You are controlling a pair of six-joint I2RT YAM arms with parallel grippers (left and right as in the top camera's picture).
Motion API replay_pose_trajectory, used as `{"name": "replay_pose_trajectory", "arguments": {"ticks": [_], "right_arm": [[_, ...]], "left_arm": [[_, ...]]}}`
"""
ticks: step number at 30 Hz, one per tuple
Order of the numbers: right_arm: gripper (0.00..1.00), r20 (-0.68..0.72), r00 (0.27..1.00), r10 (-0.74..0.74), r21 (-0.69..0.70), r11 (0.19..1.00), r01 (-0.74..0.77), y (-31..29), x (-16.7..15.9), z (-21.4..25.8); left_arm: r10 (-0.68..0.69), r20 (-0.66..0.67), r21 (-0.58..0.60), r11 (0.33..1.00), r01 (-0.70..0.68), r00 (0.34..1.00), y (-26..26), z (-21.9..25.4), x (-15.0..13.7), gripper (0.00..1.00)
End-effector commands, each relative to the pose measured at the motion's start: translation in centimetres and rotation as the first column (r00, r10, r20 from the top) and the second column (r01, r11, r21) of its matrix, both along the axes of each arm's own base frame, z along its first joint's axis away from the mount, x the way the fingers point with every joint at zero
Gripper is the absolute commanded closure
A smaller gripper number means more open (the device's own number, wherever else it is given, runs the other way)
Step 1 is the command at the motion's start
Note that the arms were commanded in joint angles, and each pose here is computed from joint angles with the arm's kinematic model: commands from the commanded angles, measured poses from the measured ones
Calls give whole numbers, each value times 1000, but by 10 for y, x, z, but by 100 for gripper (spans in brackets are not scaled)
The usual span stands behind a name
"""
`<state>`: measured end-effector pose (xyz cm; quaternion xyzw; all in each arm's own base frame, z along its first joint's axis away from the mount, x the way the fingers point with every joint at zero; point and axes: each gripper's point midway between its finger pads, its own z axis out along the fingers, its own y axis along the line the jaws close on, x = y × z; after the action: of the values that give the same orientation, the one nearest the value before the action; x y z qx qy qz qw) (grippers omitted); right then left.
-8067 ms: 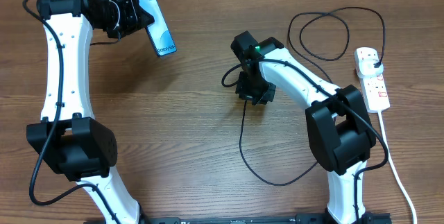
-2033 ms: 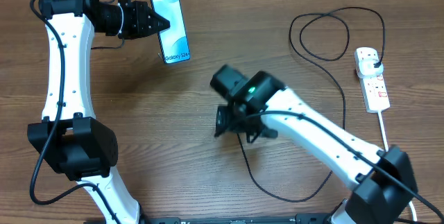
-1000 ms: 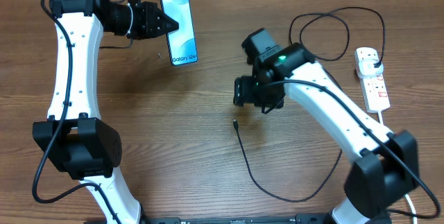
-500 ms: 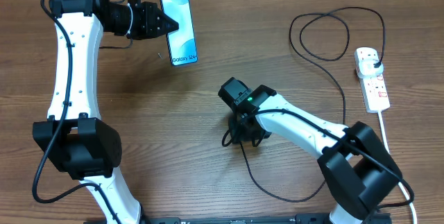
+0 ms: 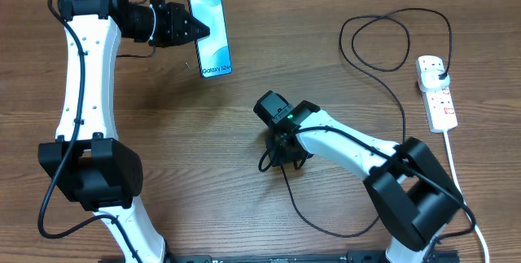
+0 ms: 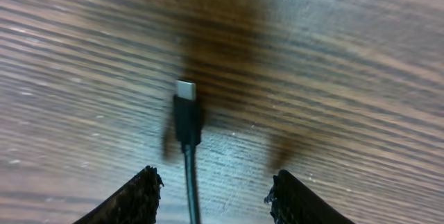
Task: Plug charger to phone and switch on socket
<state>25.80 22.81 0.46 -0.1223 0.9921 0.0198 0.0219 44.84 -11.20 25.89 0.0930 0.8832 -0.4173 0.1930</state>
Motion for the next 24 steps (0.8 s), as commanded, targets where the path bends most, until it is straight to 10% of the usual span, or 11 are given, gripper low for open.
{"name": "replay_pose_trajectory", "arguments": {"ticks": [1,24], "right_arm": [[49,-21,1000,3,-36,999,-3,-5,-2,-14],[72,51,997,54,-23,998,-53,17,0,-14]], "left_arm": [[-18,20,-25,1000,19,1000,-6,10,-2,96],[-19,22,-25,999,20,1000,-7,10,-2,96]]}}
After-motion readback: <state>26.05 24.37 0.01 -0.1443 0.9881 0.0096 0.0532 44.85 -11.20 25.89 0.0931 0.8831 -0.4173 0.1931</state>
